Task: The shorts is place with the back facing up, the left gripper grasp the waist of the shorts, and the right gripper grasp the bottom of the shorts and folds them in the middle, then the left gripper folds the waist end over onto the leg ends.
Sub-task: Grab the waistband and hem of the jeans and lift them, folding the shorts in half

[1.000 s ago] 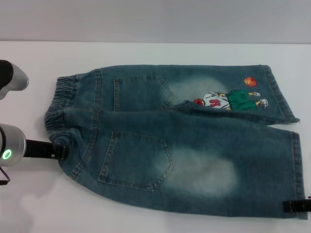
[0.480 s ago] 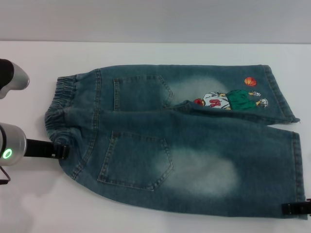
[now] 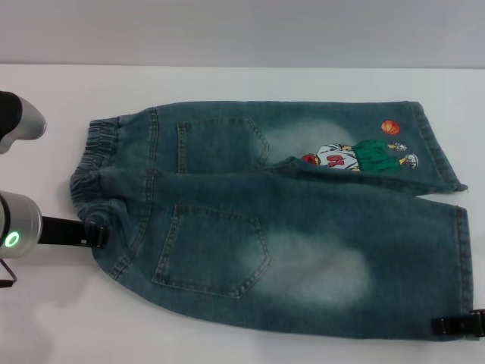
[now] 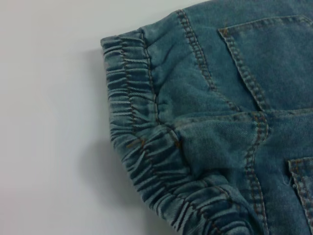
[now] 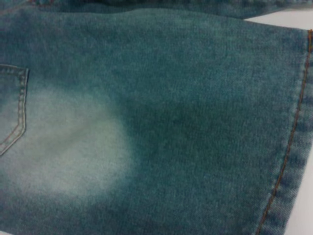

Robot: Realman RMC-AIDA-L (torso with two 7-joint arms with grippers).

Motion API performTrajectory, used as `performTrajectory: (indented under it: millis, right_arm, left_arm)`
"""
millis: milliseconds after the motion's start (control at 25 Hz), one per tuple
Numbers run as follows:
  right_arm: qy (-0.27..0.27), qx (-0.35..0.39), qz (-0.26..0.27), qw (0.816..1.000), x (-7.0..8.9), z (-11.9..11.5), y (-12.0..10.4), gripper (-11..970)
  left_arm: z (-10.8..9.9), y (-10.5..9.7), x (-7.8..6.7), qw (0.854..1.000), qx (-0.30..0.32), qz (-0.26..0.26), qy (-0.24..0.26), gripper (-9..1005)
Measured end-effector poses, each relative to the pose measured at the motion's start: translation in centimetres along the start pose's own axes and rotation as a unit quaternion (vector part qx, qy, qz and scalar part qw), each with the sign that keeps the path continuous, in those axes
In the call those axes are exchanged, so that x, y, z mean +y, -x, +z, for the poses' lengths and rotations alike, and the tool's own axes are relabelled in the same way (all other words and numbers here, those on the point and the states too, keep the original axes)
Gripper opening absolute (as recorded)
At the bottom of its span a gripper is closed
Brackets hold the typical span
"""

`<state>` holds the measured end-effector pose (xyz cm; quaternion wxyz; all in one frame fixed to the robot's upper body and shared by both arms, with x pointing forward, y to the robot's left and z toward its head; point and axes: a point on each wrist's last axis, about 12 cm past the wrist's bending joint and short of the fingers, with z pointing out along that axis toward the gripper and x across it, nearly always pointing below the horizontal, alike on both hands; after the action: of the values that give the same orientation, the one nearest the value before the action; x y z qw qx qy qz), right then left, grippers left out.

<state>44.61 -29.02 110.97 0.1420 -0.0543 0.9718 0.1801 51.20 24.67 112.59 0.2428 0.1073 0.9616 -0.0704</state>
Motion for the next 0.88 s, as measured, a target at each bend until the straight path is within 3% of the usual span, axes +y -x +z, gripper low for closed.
performTrajectory:
  millis: [520,880]
  right_arm:
    - [0.013,-0.009,-0.003,1.0,0.4,-0.05,0.43,652]
    - [0.029,-0.018,-0.024,0.999,0.95,-0.28,0.99,463]
  left_arm:
    - [0.0,0.07,-0.03,1.0,-0.001,0.001,0.0,196]
    - [-0.02,0.19,-0.07,1.0,-0.002,0.002,0.0,197]
